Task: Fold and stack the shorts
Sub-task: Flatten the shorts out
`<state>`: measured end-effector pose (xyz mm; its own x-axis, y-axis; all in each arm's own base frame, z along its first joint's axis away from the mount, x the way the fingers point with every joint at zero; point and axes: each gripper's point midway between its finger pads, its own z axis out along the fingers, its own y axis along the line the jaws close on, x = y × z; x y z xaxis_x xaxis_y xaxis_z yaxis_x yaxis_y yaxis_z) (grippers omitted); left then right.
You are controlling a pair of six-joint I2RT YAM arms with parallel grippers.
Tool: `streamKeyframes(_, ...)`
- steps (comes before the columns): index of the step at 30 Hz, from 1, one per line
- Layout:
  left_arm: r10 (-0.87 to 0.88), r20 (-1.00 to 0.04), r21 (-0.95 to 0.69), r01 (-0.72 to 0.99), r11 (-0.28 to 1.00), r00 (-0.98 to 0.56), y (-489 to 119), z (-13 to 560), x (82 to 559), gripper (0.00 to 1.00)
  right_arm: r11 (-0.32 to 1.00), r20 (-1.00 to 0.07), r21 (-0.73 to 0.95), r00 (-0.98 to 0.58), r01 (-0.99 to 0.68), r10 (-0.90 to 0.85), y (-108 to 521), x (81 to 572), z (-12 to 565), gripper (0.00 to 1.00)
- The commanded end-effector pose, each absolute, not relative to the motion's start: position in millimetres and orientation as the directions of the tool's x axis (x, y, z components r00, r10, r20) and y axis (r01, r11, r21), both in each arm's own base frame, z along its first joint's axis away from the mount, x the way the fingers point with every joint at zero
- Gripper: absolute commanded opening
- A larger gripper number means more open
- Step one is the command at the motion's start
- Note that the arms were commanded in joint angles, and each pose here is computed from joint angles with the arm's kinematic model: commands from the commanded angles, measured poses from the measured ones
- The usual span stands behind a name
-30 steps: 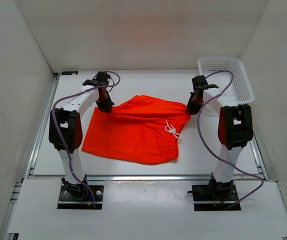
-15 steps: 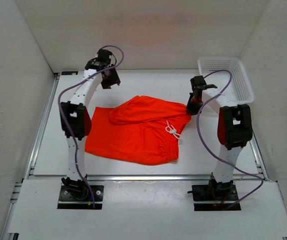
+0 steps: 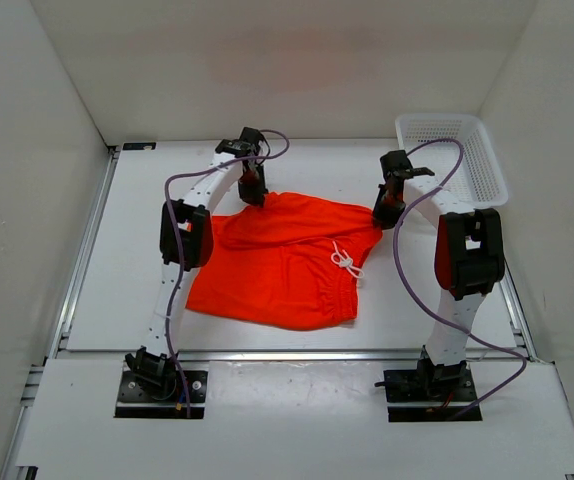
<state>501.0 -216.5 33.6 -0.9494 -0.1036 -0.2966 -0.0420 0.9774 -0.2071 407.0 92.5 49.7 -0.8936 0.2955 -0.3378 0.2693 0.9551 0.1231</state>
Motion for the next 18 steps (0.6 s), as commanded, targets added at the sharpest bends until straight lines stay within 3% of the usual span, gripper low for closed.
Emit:
streamKeyframes(1, -0.107, -0.345, -0.253, -0.018, 0.967, -0.932, -212, 68, 508, 0.1, 0.96, -0.404, 0.144, -0.871, 0.241, 0.279, 95, 417, 82, 0.0)
streamKeyframes(7, -0.192, -0.448, -0.225, -0.097, 0.969, -0.873, -182, 121, 516, 0.1, 0.96, -0.404, 0.144, -0.871, 0.241, 0.279, 95, 417, 82, 0.0)
streamKeyframes(14, -0.349, -0.55, -0.309, -0.203, 0.929, -0.759, -114, 199, 519, 0.1, 0.96, -0.42, 0.129, -0.863, 0.249, 0.28, 90, 415, 87, 0.0)
streamKeyframes(17, -0.351, -0.506, -0.34, -0.192, 0.921, -0.788, -111, 182, 522, 0.52, 0.962, -0.404, 0.141, -0.874, 0.234, 0.271, 97, 413, 83, 0.0)
streamKeyframes(18, -0.335, -0.48, -0.328, -0.188, 0.926, -0.811, -112, 170, 519, 0.61, 0.962, -0.412, 0.145, -0.869, 0.232, 0.272, 98, 416, 86, 0.0)
